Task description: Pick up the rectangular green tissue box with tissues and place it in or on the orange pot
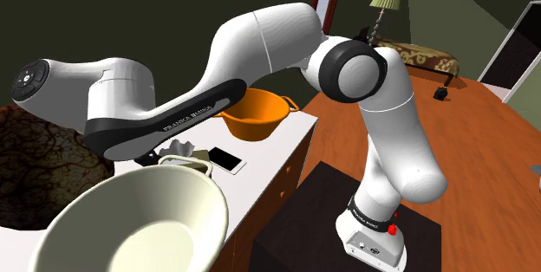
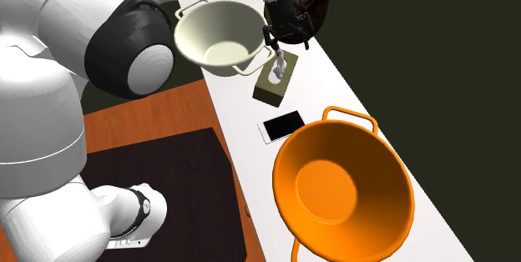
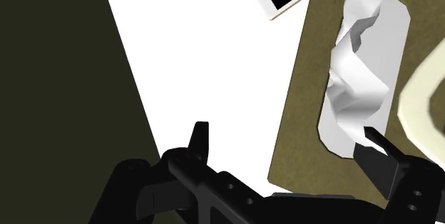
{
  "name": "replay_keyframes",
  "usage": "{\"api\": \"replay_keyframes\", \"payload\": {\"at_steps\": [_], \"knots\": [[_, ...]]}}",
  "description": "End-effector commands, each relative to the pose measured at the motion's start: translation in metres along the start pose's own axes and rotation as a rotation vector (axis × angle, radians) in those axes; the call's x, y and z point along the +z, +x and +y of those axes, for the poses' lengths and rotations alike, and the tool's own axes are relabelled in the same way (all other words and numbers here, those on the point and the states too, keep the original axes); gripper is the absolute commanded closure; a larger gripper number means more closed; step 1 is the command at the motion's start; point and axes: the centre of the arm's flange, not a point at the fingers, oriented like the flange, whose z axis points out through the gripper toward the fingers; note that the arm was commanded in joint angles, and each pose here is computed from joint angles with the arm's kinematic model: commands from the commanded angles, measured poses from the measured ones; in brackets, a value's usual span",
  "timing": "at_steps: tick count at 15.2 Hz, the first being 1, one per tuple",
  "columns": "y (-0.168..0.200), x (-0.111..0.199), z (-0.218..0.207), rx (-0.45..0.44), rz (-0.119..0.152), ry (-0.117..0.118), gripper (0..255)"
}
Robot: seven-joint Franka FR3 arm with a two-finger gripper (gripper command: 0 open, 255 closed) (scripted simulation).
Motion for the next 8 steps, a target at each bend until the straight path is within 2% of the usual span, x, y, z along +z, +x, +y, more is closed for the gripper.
{"api": "replay_keyframes", "payload": {"at_steps": [1, 3, 4, 8], "knots": [[-0.0001, 0.0089, -0.0015, -0.004, -0.015, 0.004, 0], [-0.0001, 0.0089, -0.0015, -0.004, -0.015, 0.004, 0], [0.0017, 0.0094, -0.0015, -0.004, -0.015, 0.004, 255], [0.0037, 0.0126, 0.0004, -0.004, -0.015, 0.004, 255]]}}
